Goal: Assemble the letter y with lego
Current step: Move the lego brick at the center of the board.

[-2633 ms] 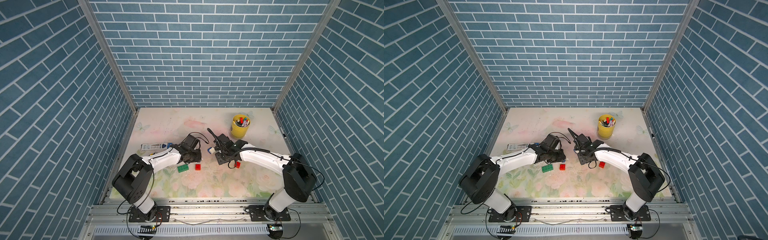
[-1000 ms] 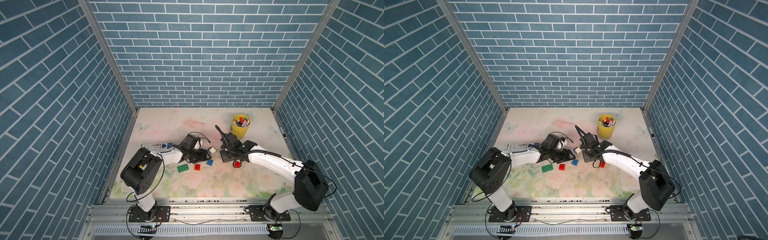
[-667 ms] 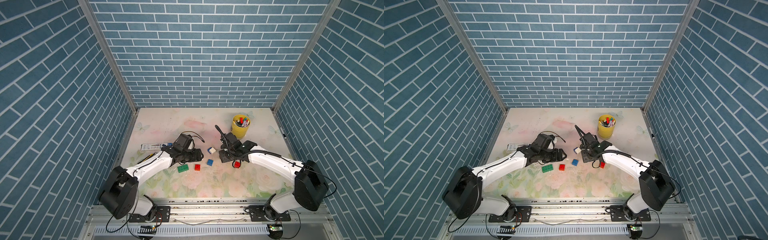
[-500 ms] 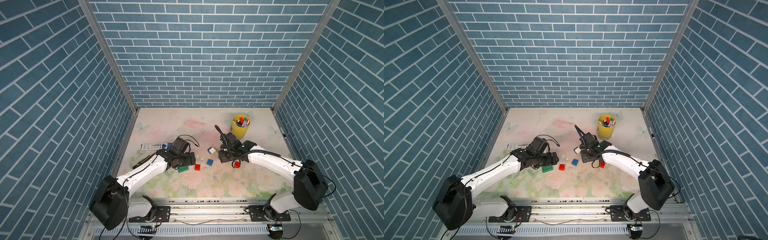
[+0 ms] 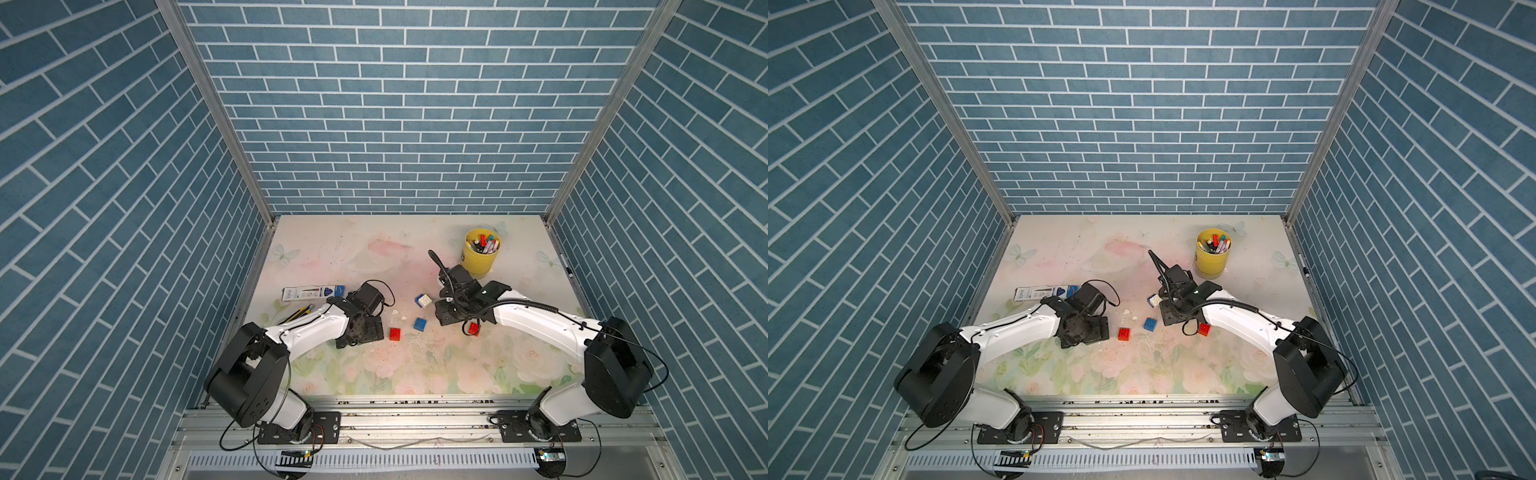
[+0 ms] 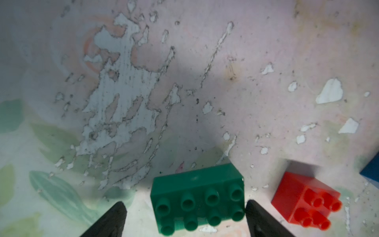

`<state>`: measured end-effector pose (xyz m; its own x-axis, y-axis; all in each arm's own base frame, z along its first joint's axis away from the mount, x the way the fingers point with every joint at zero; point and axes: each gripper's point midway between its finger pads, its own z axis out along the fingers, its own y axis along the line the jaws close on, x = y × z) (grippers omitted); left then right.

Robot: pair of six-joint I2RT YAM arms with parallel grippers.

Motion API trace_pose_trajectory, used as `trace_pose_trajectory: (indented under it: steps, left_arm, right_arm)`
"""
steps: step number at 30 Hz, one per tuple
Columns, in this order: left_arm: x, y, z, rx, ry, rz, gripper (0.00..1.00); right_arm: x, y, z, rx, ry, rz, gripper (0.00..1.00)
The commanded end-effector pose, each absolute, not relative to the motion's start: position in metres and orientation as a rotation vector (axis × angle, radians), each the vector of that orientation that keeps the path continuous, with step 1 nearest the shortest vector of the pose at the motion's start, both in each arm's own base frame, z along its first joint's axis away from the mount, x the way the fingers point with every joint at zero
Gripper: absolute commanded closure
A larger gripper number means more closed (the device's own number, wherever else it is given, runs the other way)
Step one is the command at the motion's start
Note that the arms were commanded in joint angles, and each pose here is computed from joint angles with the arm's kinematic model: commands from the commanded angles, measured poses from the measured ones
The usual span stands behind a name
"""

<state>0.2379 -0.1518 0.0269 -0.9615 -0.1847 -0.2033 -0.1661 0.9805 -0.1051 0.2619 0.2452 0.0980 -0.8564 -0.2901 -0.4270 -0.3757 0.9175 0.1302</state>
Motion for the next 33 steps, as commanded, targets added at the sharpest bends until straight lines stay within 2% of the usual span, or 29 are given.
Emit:
trace_pose_trajectory:
  steps: [1, 6, 9, 22, 28, 33]
  left_arm:
    - [0.249, -0.155, 0.026, -0.266, 2.898, -0.118, 0.12]
    - [0.250, -0.161, 0.018, -0.251, 2.912, -0.139, 0.32]
    - [0.254, -0.168, 0.020, -0.220, 2.905, -0.163, 0.39]
    - [0.286, -0.217, 0.023, -0.092, 2.904, -0.242, 0.40]
    - [0.262, -0.236, 0.014, -0.016, 2.982, -0.306, 0.43]
    - [0.238, -0.224, 0.016, 0.017, 3.028, -0.276, 0.44]
  right_arm:
    - [0.259, 0.242, 0.092, -0.448, 2.697, 0.280, 0.44]
    - [0.260, 0.241, 0.092, -0.447, 2.696, 0.274, 0.44]
    - [0.260, 0.242, 0.090, -0.448, 2.701, 0.271, 0.44]
    - [0.253, 0.240, 0.084, -0.437, 2.734, 0.280, 0.44]
    - [0.254, 0.235, 0.087, -0.429, 2.722, 0.256, 0.44]
    - [0.255, 0.236, 0.085, -0.434, 2.722, 0.251, 0.44]
